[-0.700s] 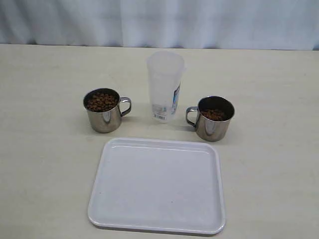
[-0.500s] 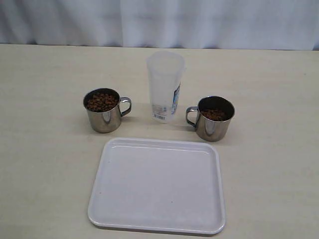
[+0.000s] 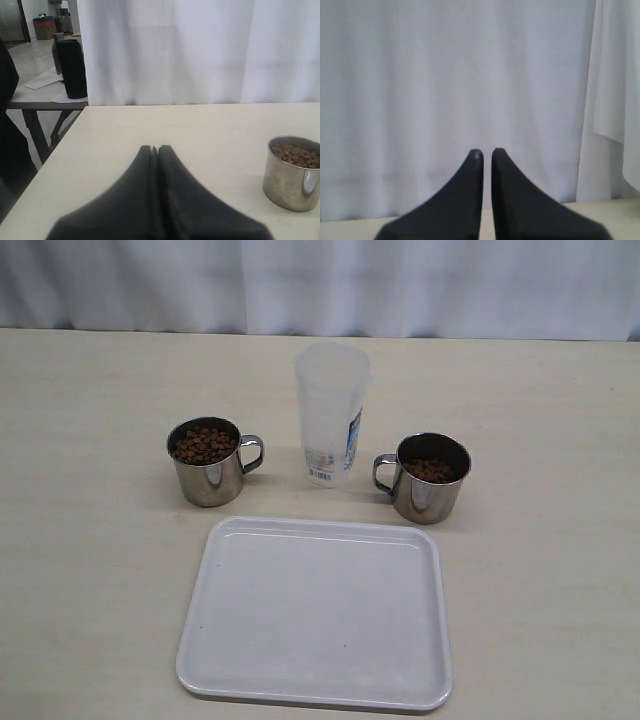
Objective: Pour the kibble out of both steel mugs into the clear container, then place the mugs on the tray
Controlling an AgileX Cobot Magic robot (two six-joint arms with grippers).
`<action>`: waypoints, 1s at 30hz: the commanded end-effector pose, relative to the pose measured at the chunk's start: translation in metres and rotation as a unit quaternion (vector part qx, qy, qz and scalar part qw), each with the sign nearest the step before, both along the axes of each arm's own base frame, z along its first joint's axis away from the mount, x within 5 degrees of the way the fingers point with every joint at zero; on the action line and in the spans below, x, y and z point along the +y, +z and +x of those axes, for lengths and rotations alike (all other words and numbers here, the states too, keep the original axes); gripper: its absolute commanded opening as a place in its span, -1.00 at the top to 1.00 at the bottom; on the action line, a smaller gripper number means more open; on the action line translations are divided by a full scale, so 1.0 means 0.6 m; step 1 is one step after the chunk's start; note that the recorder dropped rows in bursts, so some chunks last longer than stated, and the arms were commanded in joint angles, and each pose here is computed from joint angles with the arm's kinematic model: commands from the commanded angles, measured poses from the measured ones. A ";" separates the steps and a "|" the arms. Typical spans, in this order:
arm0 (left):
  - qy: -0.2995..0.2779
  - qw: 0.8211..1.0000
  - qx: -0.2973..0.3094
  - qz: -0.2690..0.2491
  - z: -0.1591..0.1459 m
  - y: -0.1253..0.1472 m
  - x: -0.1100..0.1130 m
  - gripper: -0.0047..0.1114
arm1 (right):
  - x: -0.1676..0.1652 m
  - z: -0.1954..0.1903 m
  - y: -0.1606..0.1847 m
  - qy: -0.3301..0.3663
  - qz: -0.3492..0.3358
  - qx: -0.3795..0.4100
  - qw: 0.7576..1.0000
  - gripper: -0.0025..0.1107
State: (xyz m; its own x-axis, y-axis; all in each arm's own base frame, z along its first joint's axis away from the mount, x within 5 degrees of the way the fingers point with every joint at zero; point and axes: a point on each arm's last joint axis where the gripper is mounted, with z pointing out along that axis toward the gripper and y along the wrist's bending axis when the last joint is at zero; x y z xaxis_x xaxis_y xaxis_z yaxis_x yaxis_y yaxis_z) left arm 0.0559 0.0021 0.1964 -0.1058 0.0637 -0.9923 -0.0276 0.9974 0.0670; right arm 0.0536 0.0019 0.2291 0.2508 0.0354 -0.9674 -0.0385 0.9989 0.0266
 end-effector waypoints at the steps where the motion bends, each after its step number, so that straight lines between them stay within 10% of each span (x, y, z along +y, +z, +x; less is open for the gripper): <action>1: -0.005 1.000 -0.005 -0.003 0.000 0.001 -0.001 0.92 | 0.000 -0.001 0.002 0.015 0.053 -0.009 0.998 0.87; 13: -0.005 1.000 -0.005 -0.003 0.000 0.001 -0.001 0.92 | 0.003 0.027 -0.020 0.028 0.109 0.090 0.990 0.87; 21: -0.005 1.000 -0.005 -0.003 0.000 0.001 -0.001 0.92 | 0.081 0.081 -0.059 0.230 -0.095 0.189 0.950 0.87; 30: -0.005 1.000 -0.005 -0.003 0.000 0.001 -0.001 0.92 | 0.113 0.181 -0.100 0.234 -0.084 0.338 0.908 0.87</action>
State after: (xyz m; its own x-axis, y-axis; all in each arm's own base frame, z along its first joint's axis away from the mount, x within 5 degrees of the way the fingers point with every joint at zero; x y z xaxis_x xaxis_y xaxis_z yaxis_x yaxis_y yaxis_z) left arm 0.0559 0.0021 0.1964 -0.1058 0.0637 -0.9923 -0.0276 0.9974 0.0670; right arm 0.1436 0.0634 0.1708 -0.3879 -0.1661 -0.9066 -0.4862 0.8725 0.0482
